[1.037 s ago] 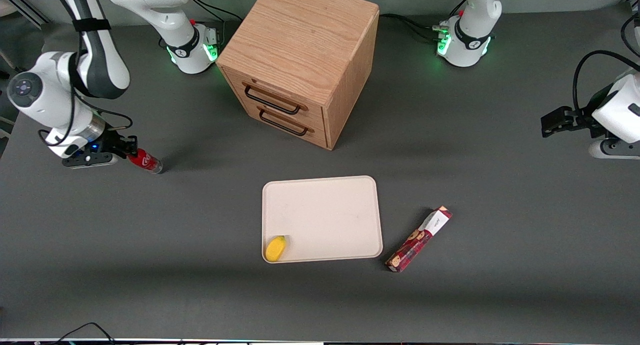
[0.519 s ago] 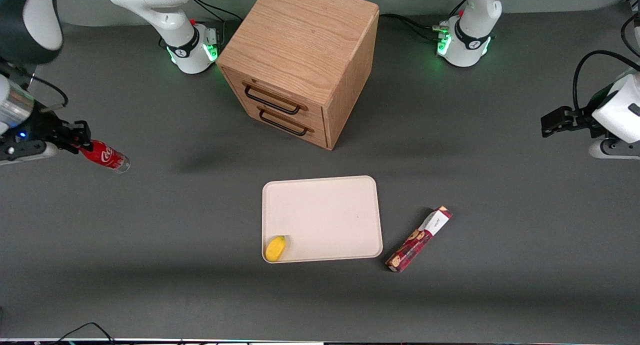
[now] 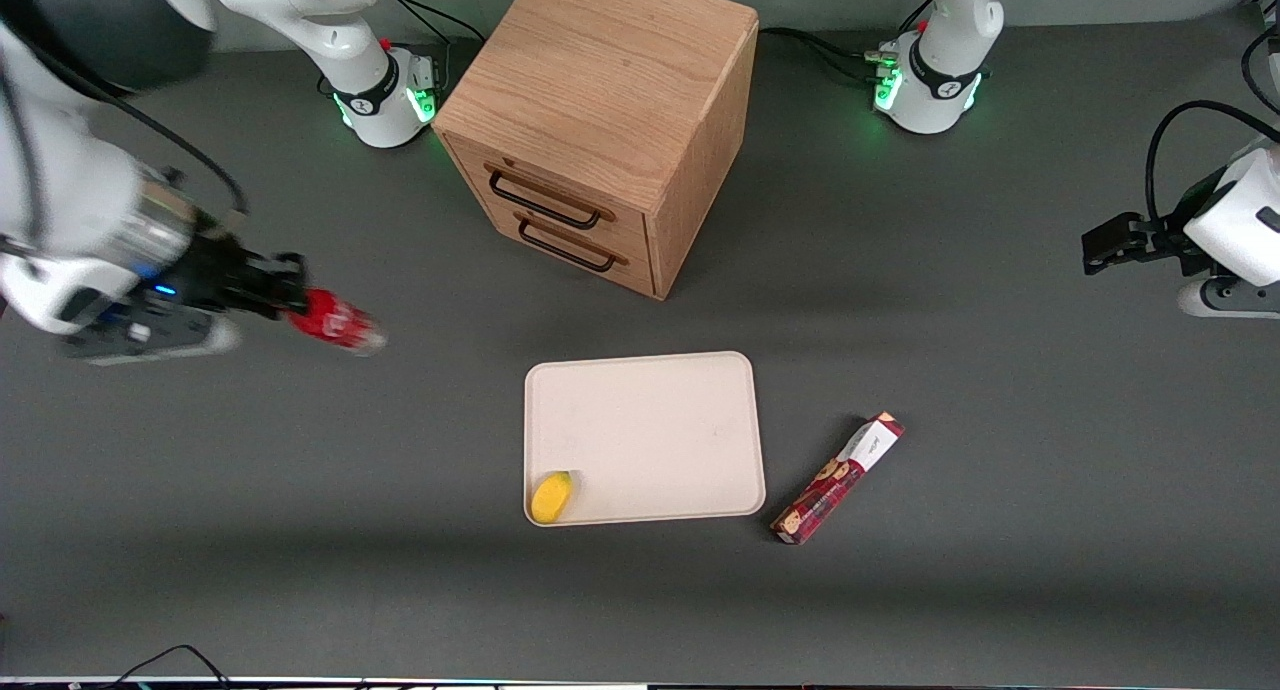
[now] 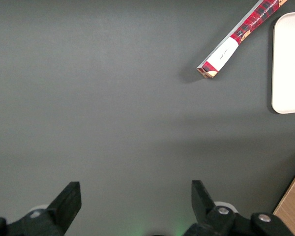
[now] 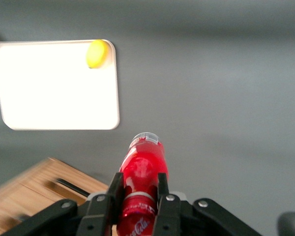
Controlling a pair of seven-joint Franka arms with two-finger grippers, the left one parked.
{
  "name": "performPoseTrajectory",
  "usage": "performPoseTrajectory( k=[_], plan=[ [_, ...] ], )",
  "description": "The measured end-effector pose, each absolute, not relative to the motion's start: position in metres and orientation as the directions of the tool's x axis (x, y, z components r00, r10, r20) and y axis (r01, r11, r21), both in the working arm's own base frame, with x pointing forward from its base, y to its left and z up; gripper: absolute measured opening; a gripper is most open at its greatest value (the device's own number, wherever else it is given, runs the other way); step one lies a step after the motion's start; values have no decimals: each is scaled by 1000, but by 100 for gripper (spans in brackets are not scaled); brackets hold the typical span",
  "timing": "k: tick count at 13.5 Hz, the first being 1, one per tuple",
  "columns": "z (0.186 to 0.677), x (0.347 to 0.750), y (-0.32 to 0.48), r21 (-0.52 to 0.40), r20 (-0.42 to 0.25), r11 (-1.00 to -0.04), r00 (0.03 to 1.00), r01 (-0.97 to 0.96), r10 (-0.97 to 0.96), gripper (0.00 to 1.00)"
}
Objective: Place coke bottle on tray
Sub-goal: 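Lift the bottle and carry it toward the white tray, then lower the bottle upright onto the tray and open the right gripper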
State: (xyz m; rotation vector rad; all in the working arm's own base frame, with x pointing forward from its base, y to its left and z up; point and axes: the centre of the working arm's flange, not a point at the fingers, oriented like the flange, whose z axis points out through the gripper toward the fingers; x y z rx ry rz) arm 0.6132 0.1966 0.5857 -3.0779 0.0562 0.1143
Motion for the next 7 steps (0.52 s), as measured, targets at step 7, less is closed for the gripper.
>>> performPoseTrajectory(
  k=[7],
  plan=[
    [409, 615, 374, 40, -16, -959, 960, -280, -281, 32]
  ],
)
